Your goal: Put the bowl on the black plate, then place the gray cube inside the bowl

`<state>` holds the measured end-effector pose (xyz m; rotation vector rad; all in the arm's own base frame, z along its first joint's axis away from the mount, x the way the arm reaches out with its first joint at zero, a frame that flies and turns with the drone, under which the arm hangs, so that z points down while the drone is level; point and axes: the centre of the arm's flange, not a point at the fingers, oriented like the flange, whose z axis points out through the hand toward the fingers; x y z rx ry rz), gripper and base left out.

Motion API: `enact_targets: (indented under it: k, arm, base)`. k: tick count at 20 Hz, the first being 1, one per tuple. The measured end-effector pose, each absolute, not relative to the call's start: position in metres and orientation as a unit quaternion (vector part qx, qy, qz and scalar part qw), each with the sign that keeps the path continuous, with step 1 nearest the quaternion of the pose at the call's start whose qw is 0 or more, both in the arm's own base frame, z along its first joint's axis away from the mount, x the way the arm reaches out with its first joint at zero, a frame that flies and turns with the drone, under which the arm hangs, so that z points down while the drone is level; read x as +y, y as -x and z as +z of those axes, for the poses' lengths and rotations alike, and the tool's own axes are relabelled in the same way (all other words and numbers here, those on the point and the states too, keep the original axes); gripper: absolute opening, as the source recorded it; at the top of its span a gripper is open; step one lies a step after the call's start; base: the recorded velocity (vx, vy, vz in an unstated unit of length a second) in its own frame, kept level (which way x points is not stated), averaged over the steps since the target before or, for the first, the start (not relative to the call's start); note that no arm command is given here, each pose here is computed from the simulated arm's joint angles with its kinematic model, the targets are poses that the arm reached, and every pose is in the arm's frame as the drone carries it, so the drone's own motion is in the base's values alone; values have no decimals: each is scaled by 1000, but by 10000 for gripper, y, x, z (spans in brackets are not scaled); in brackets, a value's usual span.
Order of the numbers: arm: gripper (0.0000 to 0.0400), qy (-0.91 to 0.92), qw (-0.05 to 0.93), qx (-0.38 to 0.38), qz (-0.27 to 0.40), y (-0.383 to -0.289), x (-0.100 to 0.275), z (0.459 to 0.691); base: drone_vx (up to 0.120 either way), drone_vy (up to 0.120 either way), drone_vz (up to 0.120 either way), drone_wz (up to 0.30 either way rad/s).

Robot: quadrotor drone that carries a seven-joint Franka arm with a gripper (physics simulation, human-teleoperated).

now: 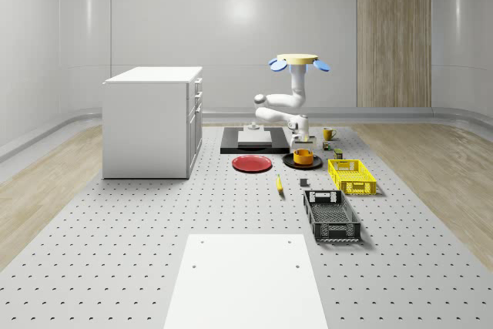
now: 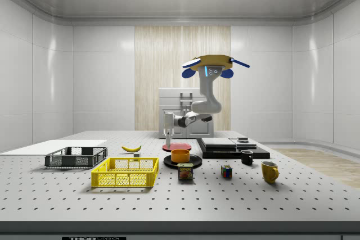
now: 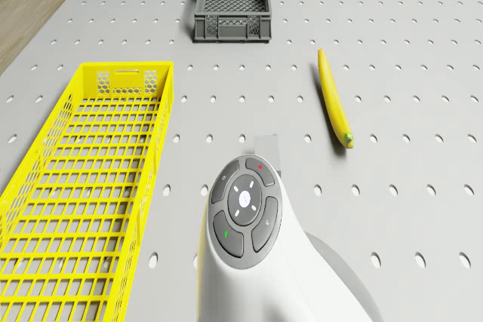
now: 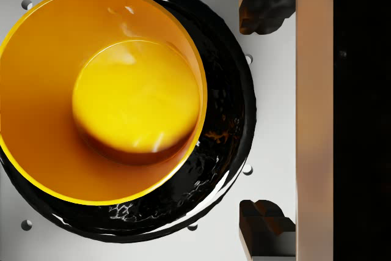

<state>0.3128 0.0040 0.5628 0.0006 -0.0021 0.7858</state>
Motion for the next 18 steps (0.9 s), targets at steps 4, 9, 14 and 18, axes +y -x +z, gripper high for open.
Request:
enact_targets:
  k: [4,9,14,18]
  arm:
    - [400,0,924,-1,383,-3128,41,5627]
    - [400,0,924,-1,383,-3128,41,5627]
    - [400,0,924,-1,383,-3128,41,5627]
    - [400,0,924,-1,383,-3128,41,5627]
  base:
    - [120,0,-30,0]
    - [120,-8,-120,0]
    - [120,-96,-88,0]
    - [120,0,-10,0]
